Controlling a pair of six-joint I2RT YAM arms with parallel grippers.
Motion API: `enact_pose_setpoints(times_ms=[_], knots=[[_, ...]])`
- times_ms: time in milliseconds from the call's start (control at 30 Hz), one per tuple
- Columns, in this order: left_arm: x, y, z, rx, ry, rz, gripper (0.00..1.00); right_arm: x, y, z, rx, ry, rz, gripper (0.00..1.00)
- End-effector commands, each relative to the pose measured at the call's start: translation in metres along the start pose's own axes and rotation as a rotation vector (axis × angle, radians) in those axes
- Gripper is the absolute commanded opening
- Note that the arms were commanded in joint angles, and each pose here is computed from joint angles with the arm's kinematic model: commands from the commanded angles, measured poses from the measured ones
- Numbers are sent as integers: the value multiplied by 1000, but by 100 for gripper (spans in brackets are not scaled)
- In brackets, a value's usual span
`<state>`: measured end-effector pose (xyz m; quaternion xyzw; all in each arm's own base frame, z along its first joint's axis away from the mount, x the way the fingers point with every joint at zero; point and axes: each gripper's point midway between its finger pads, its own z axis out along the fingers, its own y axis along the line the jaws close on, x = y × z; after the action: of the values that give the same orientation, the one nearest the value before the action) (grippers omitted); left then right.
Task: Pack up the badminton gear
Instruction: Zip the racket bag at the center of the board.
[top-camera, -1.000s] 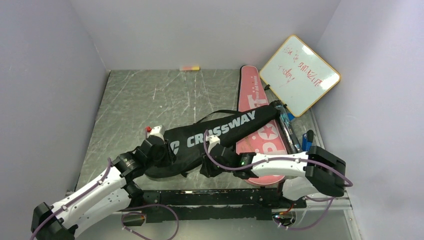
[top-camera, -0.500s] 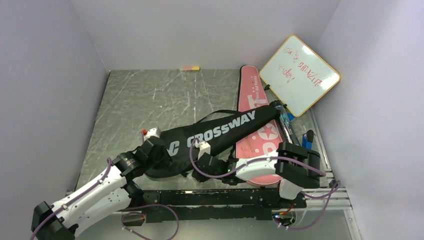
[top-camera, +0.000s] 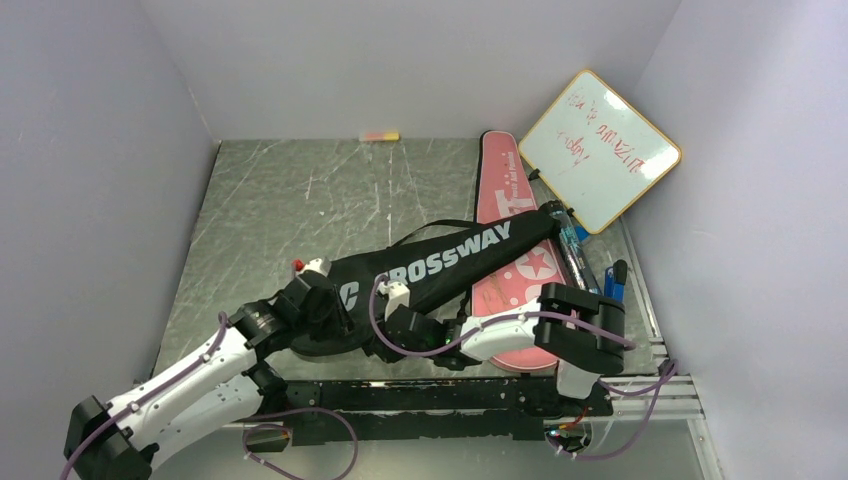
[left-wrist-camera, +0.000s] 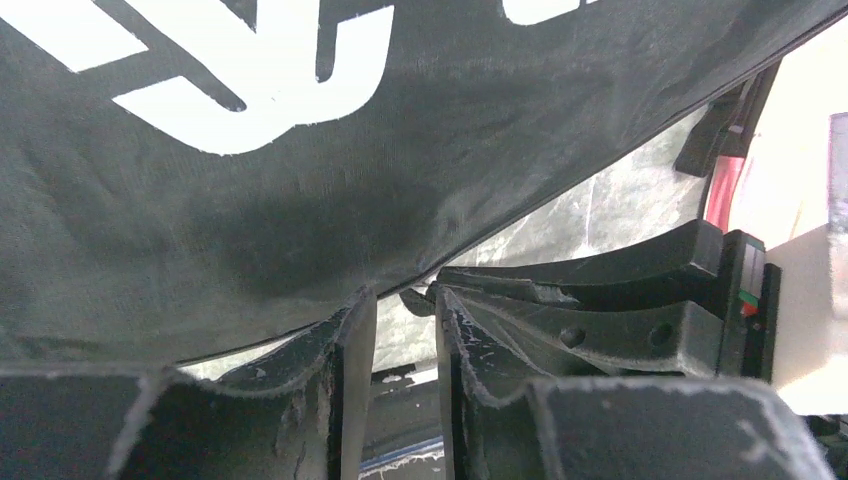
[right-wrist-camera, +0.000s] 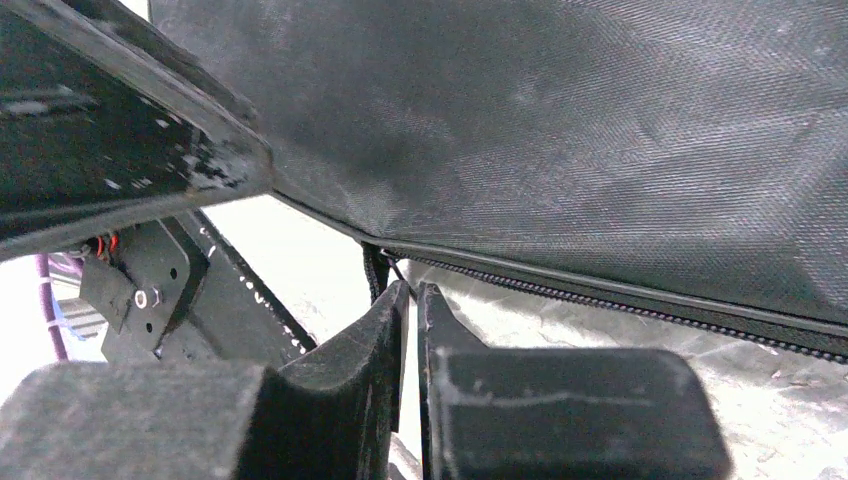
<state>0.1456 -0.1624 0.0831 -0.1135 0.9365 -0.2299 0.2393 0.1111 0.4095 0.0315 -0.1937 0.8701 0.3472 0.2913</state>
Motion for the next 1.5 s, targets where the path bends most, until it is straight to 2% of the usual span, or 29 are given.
enact_pose_setpoints(times_ms=[0, 500, 667, 700, 767, 833, 1133, 1233, 1367, 1467], knots=[[2, -17, -3, 51, 41, -27, 34, -15, 27, 3, -91, -47, -11, 13], [2, -16, -7, 62, 27, -59, 38, -6, 24, 20, -49, -25, -51, 20], [0, -19, -10, 74, 21, -96, 47, -10, 24, 19, -34, -50, -51, 21], [1, -20, -11, 77, 23, -105, 50, -11, 22, 19, -29, -54, -50, 20], [1, -20, -12, 78, 18, -127, 56, -12, 20, 18, -15, -63, -43, 11], [0, -19, -15, 80, 11, -164, 61, -15, 16, 17, 12, -77, -29, 0], [-2, -15, -23, 112, -36, -425, 69, -26, 6, -3, 19, -156, 17, 0], [4, -15, -21, 132, -17, -508, 77, -27, 8, -4, 3, -165, 18, 0], [10, -9, -14, 132, -7, -606, 76, -28, 11, -5, -20, -173, 22, 0], [14, -2, -7, 94, -1, -622, 74, -28, 5, -5, 14, -175, 25, 0]])
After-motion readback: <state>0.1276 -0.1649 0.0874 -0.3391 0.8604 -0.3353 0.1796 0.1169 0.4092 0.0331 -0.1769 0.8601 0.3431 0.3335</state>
